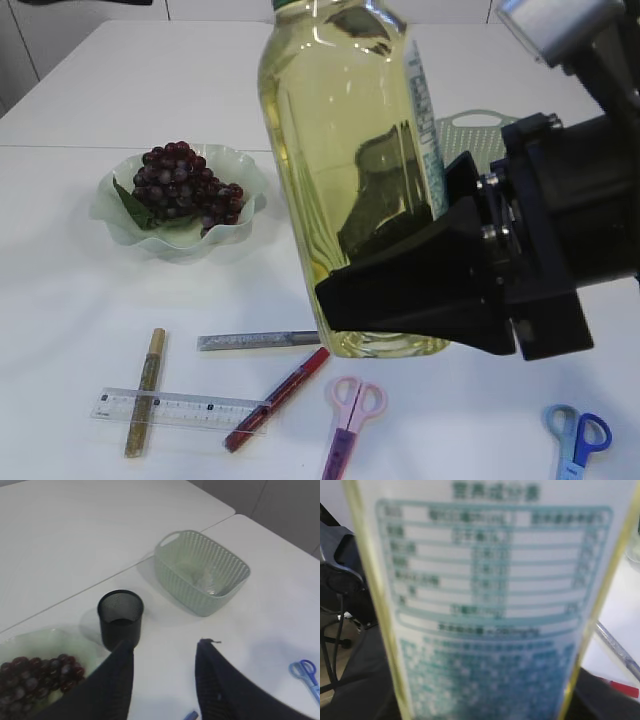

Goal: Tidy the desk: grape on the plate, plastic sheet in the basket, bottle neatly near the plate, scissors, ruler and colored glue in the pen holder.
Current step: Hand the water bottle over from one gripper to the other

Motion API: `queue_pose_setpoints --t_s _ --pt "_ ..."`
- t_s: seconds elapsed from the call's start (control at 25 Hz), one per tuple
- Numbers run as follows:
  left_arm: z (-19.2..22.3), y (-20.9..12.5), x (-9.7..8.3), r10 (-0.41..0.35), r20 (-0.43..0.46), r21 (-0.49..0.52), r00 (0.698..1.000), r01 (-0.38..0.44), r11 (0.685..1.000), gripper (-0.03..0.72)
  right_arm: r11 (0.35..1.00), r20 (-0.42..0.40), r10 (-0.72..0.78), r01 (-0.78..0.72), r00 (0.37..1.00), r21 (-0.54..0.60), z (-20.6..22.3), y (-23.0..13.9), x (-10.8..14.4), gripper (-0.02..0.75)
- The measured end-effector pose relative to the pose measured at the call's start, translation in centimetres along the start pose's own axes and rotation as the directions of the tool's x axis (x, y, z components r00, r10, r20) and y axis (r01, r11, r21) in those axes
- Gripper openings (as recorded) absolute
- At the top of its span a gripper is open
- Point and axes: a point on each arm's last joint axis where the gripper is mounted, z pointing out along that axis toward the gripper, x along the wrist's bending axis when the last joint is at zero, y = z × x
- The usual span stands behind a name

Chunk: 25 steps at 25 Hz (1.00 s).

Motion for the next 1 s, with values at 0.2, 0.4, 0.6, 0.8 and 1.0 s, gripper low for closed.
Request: queue_pose_setpoints --t_s 0.2,0.4,0.6,0.8,1.0 --pt "-0.1 -2.5 0.8 -0.001 0.129 -0.083 0.992 0.012 0.996 0.299 1.000 -0.022 0.002 -0.003 1.000 -0.004 0.0 0.0 0.2 0.473" --pt "-1.5 -4.4 2.0 -0.024 0.304 -0.174 0.953 0.081 0.981 0.298 1.000 -0.043 0.002 -0.002 0.999 -0.011 0.0 0.1 0.4 0.473" --pt "-2.0 -5.4 3.0 -0.030 0.377 -0.219 0.926 0.120 0.968 0.298 1.000 -0.054 0.007 -0.009 0.999 -0.027 0.0 0.3 0.5 0.473" --pt "-1.4 -5.6 2.0 0.007 0.414 -0.216 0.910 0.090 0.972 0.298 1.000 -0.063 0.001 -0.003 0.998 -0.029 0.0 0.3 0.6 0.473" --pt "-0.9 -6.9 1.6 0.012 0.432 -0.217 0.902 0.091 0.972 0.298 1.000 -0.138 -0.002 -0.001 0.990 -0.025 0.9 -0.1 0.2 0.473"
